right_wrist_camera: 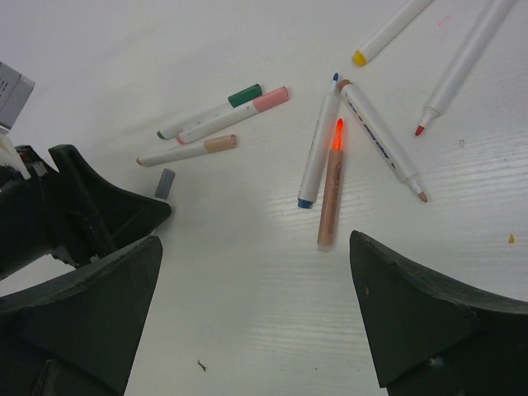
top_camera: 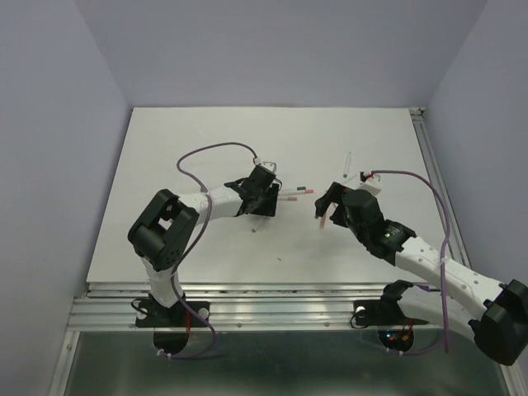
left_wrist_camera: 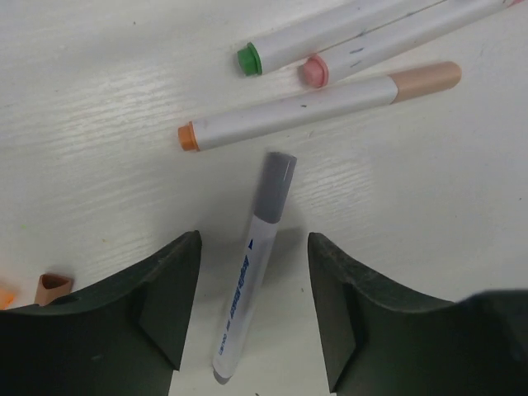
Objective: Open the pen caps
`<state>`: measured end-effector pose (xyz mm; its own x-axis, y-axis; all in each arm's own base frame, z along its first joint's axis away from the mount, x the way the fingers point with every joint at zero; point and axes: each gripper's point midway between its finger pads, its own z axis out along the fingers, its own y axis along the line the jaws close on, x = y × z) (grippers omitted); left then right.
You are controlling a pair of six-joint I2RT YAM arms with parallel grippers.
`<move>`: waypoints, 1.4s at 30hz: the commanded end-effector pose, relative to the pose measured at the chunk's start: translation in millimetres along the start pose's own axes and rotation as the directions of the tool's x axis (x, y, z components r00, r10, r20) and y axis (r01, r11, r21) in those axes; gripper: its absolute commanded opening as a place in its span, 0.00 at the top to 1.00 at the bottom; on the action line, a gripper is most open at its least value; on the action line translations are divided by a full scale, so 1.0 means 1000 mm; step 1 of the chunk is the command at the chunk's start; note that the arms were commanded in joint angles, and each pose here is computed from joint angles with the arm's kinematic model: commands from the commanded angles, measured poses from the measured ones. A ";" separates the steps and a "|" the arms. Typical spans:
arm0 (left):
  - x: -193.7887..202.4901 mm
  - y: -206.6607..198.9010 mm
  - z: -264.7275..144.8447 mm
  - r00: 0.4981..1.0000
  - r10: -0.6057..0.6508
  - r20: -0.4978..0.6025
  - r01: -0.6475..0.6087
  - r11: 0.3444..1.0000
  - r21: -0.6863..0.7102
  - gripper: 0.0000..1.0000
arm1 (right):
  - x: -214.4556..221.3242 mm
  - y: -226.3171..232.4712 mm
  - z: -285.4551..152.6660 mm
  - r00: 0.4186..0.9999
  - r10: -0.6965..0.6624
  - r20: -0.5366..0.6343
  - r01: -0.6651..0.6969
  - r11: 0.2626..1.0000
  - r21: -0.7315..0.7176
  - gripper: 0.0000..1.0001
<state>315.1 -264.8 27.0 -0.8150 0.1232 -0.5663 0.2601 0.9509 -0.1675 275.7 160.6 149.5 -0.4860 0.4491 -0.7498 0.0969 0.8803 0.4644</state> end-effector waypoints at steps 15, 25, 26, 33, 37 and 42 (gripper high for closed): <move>0.077 0.023 0.014 0.976 0.108 -0.188 -0.140 0.976 -0.167 0.93 | 0.000 0.007 0.004 1.000 0.021 0.014 -0.020 0.999 -0.033 0.00; 0.048 -0.013 -0.025 0.996 0.090 -0.020 -0.091 0.995 -0.044 1.00 | -0.006 0.025 -0.007 0.997 0.077 0.033 -0.071 0.985 -0.154 0.00; 0.031 -0.029 -0.041 0.995 0.078 0.060 -0.080 0.996 0.025 1.00 | -0.012 0.039 -0.011 0.994 0.097 0.046 -0.084 0.970 -0.230 0.00; 0.012 -0.094 -0.112 0.968 -0.008 0.251 -0.108 0.890 0.444 1.00 | 0.001 0.073 -0.022 0.999 0.054 0.000 -0.048 0.892 -0.450 0.00; -0.005 -0.110 -0.156 0.931 -0.086 0.356 -0.135 0.824 0.550 1.00 | 0.013 0.101 -0.025 0.996 0.045 -0.074 -0.078 0.825 -0.560 0.00; -0.002 -0.109 -0.165 0.925 -0.117 0.360 -0.117 0.817 0.564 1.00 | 0.016 0.123 -0.033 0.991 0.057 -0.125 -0.125 0.751 -0.648 0.00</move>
<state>208.9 -315.3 164.2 -0.6104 -0.0484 -0.7906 0.5775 0.6560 -0.4860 260.6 247.3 175.6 -0.5871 0.4596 -0.6664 -0.2888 0.6501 0.7028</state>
